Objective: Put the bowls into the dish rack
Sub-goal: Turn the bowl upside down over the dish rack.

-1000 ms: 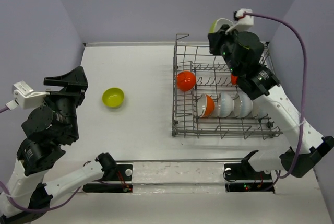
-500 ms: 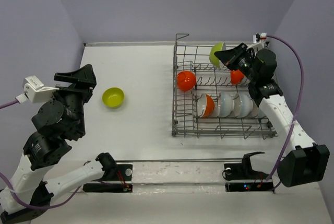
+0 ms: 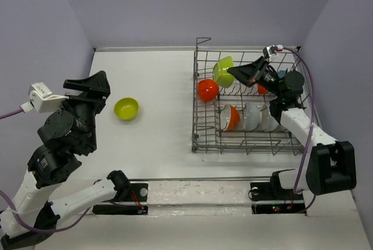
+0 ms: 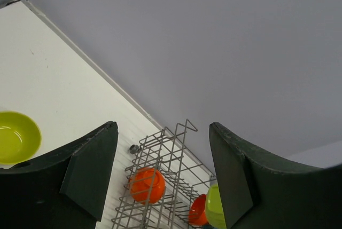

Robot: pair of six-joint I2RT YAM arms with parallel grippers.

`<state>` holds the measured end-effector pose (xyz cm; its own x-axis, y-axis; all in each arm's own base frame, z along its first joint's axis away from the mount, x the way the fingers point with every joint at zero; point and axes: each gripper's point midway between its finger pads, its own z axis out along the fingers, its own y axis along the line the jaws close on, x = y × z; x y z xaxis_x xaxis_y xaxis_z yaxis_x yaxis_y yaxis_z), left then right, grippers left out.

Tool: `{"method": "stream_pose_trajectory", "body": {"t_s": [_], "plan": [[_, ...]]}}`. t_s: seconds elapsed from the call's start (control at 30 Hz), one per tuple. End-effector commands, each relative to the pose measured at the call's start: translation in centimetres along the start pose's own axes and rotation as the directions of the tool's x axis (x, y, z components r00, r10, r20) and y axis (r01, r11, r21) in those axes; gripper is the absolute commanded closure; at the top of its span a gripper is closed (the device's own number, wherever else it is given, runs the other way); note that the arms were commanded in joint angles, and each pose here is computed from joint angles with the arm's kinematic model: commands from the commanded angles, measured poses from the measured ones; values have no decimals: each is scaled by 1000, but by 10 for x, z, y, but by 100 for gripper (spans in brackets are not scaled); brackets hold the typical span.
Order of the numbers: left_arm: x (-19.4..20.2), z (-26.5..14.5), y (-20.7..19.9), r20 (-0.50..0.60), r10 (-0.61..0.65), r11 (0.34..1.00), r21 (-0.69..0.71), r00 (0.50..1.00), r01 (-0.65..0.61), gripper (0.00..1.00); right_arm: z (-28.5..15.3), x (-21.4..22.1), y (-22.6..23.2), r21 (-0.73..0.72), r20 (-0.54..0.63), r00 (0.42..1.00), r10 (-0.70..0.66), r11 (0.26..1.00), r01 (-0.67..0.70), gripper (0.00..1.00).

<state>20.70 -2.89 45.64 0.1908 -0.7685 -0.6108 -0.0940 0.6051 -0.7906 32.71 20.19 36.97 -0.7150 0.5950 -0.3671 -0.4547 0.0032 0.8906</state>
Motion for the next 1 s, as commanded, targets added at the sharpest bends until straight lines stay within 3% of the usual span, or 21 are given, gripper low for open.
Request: {"method": "stream_pose_trajectory", "body": {"t_s": [0.0,0.47,0.83,0.97], "plan": [[10,8,-9,4,14,1000,5,1000,-14,22,-8,9,26,-98,-43,998,-43,994,39,99],[55,22,-34,-86,101,994,55,991,-97,22,-5,20,-61,142,-115,986,120,984,-103,99],[122,43,-60,-205,226,969,145,952,-199,19,-1,35,-115,308,-187,967,171,945,-107,99],[145,52,-61,-241,244,964,168,939,-207,19,10,42,-119,326,-244,962,124,944,-39,99]]}}
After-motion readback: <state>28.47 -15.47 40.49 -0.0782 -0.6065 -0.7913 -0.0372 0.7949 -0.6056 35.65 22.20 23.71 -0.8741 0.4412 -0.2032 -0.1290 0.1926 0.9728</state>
